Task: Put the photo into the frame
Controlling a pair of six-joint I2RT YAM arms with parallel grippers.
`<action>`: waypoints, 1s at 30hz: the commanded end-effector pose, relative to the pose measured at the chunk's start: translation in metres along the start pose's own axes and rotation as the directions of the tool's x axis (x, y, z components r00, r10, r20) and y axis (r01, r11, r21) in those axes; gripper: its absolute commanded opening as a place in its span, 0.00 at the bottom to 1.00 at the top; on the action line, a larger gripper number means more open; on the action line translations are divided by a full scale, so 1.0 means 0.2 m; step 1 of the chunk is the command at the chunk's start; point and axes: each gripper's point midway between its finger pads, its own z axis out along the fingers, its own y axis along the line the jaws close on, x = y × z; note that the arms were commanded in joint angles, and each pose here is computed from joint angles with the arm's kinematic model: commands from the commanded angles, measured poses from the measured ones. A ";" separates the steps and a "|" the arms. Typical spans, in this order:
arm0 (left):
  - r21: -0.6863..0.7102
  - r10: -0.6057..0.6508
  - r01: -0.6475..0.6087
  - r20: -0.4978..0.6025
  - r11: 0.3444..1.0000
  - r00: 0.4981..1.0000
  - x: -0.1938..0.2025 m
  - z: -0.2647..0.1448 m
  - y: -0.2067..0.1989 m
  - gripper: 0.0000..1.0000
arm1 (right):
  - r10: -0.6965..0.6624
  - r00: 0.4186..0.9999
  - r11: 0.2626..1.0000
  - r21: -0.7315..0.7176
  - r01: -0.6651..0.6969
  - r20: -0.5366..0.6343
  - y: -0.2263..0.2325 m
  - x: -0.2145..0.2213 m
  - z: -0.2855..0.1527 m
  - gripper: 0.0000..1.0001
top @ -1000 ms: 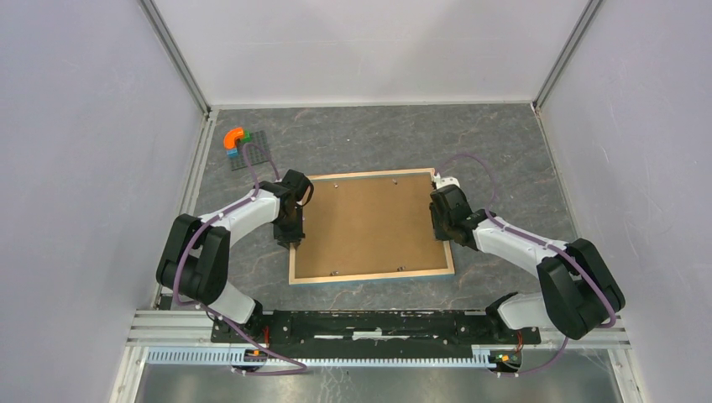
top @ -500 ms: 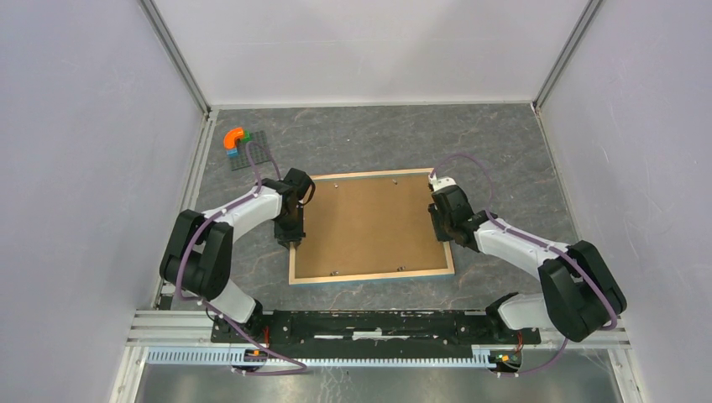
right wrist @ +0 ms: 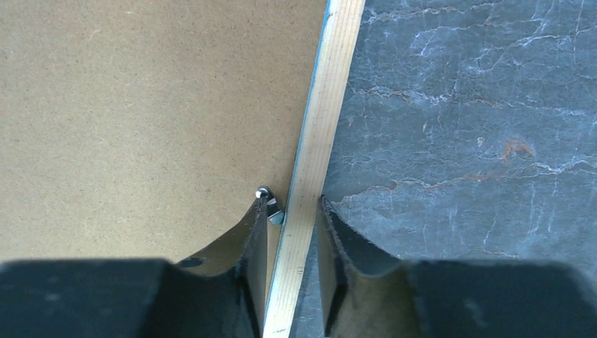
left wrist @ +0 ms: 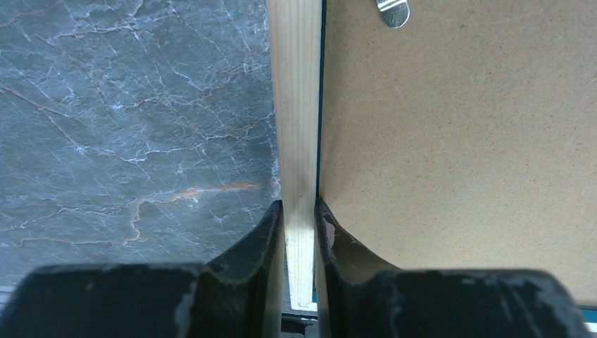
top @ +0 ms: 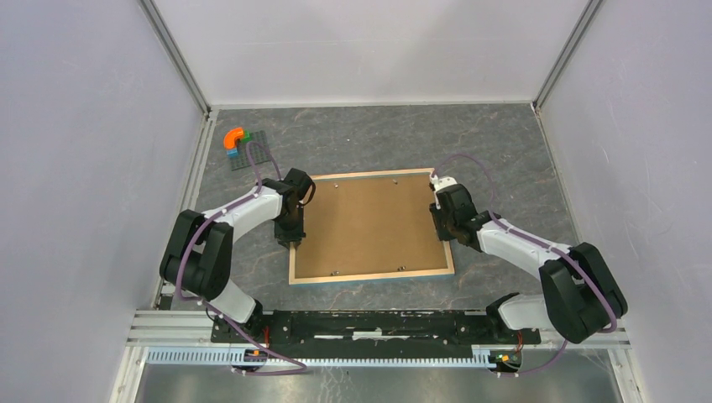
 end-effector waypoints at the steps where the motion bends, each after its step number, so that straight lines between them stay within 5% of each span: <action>1: -0.051 -0.017 0.020 0.054 0.998 0.998 -0.05 0.00 0.04 0.05 | -0.027 0.998 0.999 -0.043 0.024 -0.062 0.00 0.13 0.04 0.19; 6: -0.029 -0.016 0.017 0.040 0.999 0.999 -0.06 0.01 0.01 0.05 | -0.041 0.998 0.994 -0.105 0.036 -0.047 0.05 0.16 0.04 0.00; 21: -0.052 -0.001 0.002 0.032 0.999 0.999 -0.18 0.02 -0.01 0.03 | -0.086 0.995 0.989 -0.128 0.080 -0.044 0.06 0.19 0.01 0.00; 23: -0.063 -0.001 0.003 0.040 0.998 0.999 -0.19 0.02 0.00 0.03 | -0.058 0.997 0.991 -0.120 0.053 -0.041 0.06 0.17 -0.02 0.09; 27: -0.068 0.002 0.001 0.044 0.998 0.999 -0.18 0.02 0.01 0.02 | 0.003 1.000 0.985 -0.170 -0.001 0.012 0.10 0.10 -0.06 0.49; 30: -0.069 0.007 -0.004 0.041 0.998 0.999 -0.17 0.03 0.01 0.02 | 0.013 1.000 0.986 -0.165 -0.011 0.012 0.10 0.09 -0.05 0.53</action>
